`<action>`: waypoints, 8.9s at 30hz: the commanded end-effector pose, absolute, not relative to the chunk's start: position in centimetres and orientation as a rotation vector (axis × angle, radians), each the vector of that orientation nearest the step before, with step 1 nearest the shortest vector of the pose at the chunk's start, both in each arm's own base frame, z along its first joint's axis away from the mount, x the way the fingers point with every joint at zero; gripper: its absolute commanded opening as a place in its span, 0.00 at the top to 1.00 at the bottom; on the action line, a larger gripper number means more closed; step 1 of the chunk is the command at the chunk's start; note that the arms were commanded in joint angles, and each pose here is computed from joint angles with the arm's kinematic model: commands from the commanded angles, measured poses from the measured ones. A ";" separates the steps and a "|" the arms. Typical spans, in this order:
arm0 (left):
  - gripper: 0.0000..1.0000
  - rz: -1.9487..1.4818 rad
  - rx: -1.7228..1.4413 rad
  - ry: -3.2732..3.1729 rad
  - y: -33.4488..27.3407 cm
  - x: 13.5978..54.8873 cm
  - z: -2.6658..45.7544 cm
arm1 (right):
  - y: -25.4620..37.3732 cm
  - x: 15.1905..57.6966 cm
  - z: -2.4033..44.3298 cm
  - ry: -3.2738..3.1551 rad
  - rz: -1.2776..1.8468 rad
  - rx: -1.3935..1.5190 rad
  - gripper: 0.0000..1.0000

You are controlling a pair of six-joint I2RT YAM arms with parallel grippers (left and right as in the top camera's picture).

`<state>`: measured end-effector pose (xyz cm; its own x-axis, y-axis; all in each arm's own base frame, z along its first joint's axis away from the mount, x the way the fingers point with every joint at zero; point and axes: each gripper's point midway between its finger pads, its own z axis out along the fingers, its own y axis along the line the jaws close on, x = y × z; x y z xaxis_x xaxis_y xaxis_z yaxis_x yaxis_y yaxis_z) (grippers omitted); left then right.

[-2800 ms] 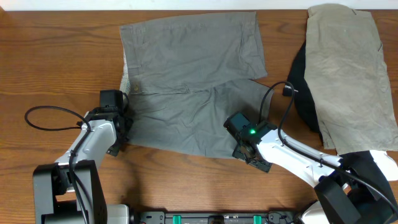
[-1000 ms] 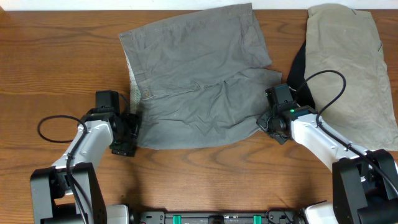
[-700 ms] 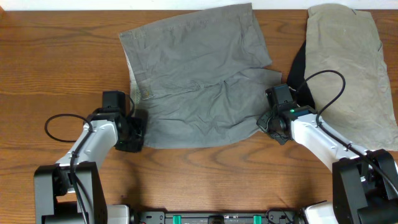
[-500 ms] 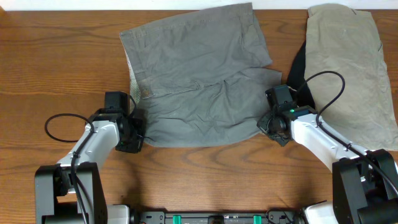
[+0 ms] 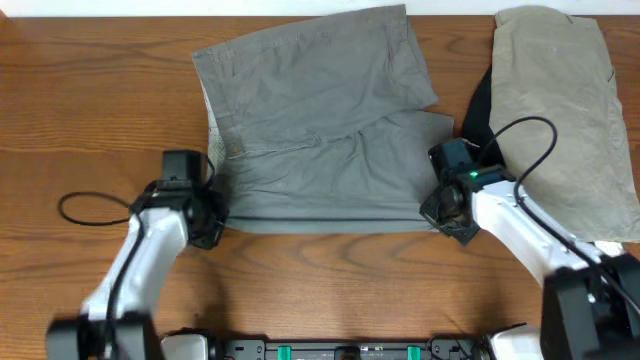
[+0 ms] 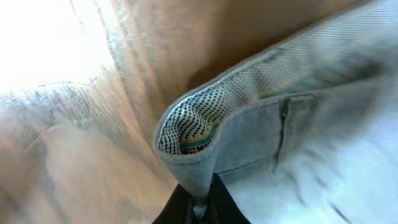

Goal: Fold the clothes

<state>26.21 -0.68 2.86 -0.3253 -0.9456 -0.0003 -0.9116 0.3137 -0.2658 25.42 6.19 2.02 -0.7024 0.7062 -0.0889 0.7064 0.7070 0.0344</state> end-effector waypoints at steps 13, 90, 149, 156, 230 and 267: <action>0.94 -0.421 -1.324 2.117 1.3 22.6 15.5 | 3.1 25.5 13.3 2.483 0.070 1.066 0.99; 0.61 -0.225 -1.232 1.471 9.7 44.8 11.9 | 13.3 57.0 12.8 1.781 0.503 0.663 0.51; 0.02 -0.153 -1.066 2.312 10.0 37.4 16.3 | 38.7 47.3 8.2 2.380 0.673 -0.664 0.01; 0.02 -0.143 -1.071 2.316 10.1 37.2 16.2 | 41.2 45.6 8.2 2.381 0.702 -0.667 0.27; 0.81 -0.161 -0.047 2.343 -5.9 53.5 2.3 | 21.7 55.1 20.8 2.419 0.654 -0.204 0.61; 0.82 -0.141 -0.375 2.185 -3.7 55.9 3.1 | 38.3 58.2 3.7 2.290 0.780 -0.277 0.67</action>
